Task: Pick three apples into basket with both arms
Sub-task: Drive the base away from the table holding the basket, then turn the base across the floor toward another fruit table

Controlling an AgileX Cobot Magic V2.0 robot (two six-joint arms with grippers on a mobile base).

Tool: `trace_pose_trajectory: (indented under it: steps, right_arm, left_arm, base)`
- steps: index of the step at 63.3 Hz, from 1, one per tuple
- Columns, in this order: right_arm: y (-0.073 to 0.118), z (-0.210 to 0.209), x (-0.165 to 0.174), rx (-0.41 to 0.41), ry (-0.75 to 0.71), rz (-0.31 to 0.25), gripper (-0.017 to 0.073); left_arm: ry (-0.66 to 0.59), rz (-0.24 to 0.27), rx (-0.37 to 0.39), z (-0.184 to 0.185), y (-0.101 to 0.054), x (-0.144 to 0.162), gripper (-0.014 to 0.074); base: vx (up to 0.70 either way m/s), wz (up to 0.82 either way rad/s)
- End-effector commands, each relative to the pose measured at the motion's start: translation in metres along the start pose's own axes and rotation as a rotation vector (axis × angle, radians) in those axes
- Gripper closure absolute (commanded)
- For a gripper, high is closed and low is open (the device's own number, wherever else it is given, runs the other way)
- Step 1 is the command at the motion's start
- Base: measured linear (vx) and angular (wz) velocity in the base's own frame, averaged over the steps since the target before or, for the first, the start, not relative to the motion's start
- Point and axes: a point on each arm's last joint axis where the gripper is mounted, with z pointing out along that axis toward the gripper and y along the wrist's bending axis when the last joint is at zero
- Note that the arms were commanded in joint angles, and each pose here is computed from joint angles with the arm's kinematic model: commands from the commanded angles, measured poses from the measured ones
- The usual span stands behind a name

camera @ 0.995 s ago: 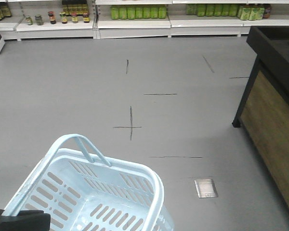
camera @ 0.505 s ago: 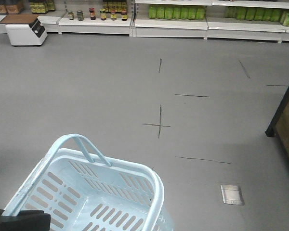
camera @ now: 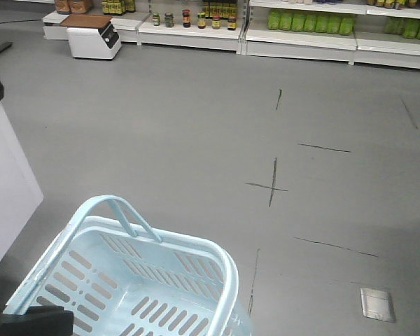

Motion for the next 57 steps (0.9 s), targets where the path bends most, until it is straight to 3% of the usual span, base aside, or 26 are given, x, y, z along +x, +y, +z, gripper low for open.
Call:
trace_pose_trajectory:
  steps: [1,57]
  right_arm:
    - [0.0009,-0.0006,-0.0028,-0.012,-0.07,-0.016,0.0561]
    - [0.0009,-0.0006,-0.0028,-0.012,-0.07,-0.016,0.0561]
  left_arm:
    - [-0.098,-0.016,0.033,-0.0059,-0.0074,-0.014,0.0601]
    - [-0.098,-0.016,0.033,-0.0059,-0.0074,-0.014,0.0601]
  base:
    - [0.07,0.26]
    - [0.11,0.2]
